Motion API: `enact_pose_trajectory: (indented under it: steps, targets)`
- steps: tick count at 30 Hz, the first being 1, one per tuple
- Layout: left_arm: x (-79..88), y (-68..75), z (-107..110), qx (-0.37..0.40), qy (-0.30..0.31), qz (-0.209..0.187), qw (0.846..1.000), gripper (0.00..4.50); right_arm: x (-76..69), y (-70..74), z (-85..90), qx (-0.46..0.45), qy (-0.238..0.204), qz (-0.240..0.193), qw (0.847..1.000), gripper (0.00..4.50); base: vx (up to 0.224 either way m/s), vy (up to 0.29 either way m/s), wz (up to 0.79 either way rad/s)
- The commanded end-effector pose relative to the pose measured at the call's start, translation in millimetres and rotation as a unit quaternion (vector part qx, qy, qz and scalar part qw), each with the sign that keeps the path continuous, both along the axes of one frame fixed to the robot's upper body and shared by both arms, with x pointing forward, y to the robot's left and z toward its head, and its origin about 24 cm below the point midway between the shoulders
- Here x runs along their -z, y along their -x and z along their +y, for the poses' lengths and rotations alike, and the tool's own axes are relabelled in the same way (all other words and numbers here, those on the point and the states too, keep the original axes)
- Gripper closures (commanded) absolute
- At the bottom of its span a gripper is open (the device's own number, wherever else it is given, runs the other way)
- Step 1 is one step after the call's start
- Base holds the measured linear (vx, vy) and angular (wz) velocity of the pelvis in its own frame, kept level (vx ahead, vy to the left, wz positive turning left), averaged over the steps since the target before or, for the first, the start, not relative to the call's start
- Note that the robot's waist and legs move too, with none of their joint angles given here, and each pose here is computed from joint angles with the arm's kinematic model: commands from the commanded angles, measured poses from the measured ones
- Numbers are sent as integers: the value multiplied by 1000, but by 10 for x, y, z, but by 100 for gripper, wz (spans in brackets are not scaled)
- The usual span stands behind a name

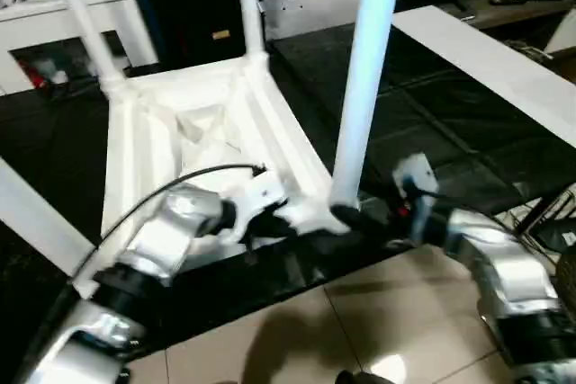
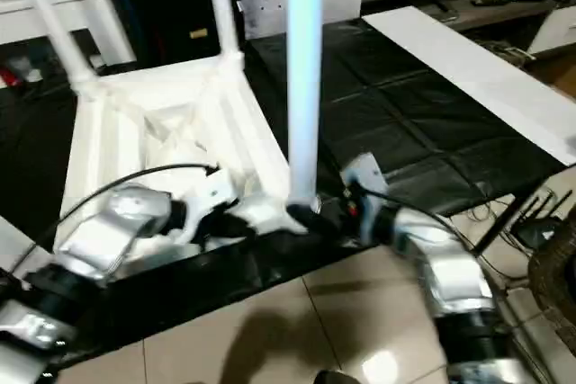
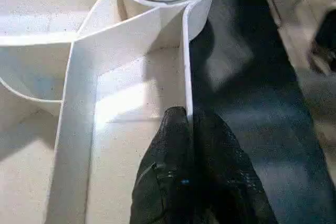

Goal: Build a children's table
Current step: Rotate leg to tighten

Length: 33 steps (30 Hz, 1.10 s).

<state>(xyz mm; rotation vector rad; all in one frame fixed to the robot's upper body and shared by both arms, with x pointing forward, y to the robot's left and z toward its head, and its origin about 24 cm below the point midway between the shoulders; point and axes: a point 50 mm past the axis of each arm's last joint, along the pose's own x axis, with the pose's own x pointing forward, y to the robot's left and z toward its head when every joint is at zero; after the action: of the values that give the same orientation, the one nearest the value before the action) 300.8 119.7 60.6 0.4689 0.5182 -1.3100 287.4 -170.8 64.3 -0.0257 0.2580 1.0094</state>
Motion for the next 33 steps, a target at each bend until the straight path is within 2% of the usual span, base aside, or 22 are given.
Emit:
enact_pose_trajectory:
  steps: [1, 4, 7, 9, 12, 14, 17, 24, 26, 29, 33]
  targets:
    - [-19, 67, -100, 68, 0, 4, 998, 450, -72, 6, 57, -38, -2, -13, 999, 6, 0, 0, 0]
    - [-3, 72, -38, 108, -29, 4, 994, 450, -85, 54, 12, -100, 29, -9, 994, 6, 0, 0, 0]
    - [-2, 69, 13, 140, -47, 3, 989, 450, -102, 100, -18, -156, 33, 6, 987, 6, 0, 0, 0]
    - [-9, 76, 19, 152, -47, 5, 987, 450, -106, 95, -23, -165, 34, 6, 986, 40, 0, 0, 0]
    - [-19, 128, 3, 188, -49, 17, 981, 450, -118, 107, -26, -196, 29, 21, 980, 43, 0, 0, 0]
    - [-18, 151, -13, 205, -52, 20, 977, 450, -118, 119, -16, -210, 26, 27, 977, 77, 0, 0, 0]
    - [-15, 177, -52, 229, -56, 21, 972, 450, -91, 158, 20, -239, 23, 40, 970, 93, 0, 0, 0]
    - [3, 163, -90, 243, -59, 19, 968, 450, -60, 159, 59, -260, 23, 52, 964, 164, 0, 0, 0]
    - [12, 168, -91, 245, -61, 21, 967, 450, -54, 154, 69, -261, 21, 54, 963, 164, 0, 0, 0]
    - [14, 171, -89, 247, -63, 21, 967, 450, -48, 151, 73, -263, 22, 55, 963, 202, 0, 0, 0]
    - [21, 165, -79, 243, -63, 24, 968, 450, -46, 155, 73, -267, 18, 58, 962, 221, 0, 0, 0]
